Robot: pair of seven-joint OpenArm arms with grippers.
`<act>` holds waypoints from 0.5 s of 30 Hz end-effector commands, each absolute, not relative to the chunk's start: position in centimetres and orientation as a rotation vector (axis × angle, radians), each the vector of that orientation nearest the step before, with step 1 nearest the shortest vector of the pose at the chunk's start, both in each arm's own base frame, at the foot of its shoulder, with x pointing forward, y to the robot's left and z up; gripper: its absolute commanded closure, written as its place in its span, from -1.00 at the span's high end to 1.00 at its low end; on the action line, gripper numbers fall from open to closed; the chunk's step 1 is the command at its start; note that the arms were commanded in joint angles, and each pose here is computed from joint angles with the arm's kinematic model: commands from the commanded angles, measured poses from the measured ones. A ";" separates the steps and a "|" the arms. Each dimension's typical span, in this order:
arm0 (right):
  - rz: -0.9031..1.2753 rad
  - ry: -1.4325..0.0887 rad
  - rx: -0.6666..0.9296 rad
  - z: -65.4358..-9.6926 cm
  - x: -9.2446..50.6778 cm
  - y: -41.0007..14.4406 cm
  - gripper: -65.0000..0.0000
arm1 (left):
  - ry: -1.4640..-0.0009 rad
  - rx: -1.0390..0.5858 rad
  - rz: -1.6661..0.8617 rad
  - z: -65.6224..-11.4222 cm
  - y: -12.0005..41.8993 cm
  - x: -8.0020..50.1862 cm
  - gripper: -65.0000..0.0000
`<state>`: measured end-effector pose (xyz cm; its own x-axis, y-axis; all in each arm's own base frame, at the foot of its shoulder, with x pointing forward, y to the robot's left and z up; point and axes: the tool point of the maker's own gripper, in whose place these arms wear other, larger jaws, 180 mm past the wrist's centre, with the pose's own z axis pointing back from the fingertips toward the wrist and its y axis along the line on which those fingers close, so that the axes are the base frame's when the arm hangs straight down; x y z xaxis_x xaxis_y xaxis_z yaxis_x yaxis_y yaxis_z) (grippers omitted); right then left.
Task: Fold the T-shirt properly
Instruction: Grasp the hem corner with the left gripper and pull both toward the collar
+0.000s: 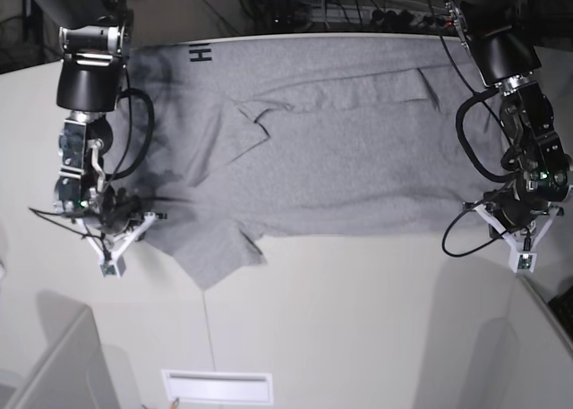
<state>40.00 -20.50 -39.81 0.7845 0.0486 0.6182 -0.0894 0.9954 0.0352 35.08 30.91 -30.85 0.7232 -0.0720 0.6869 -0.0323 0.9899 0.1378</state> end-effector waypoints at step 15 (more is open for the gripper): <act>0.032 -0.765 0.017 -34.9 38.0 -22.4 -1.00 | -0.804 0.219 -0.033 -27.4 31.6 31.8 -1.00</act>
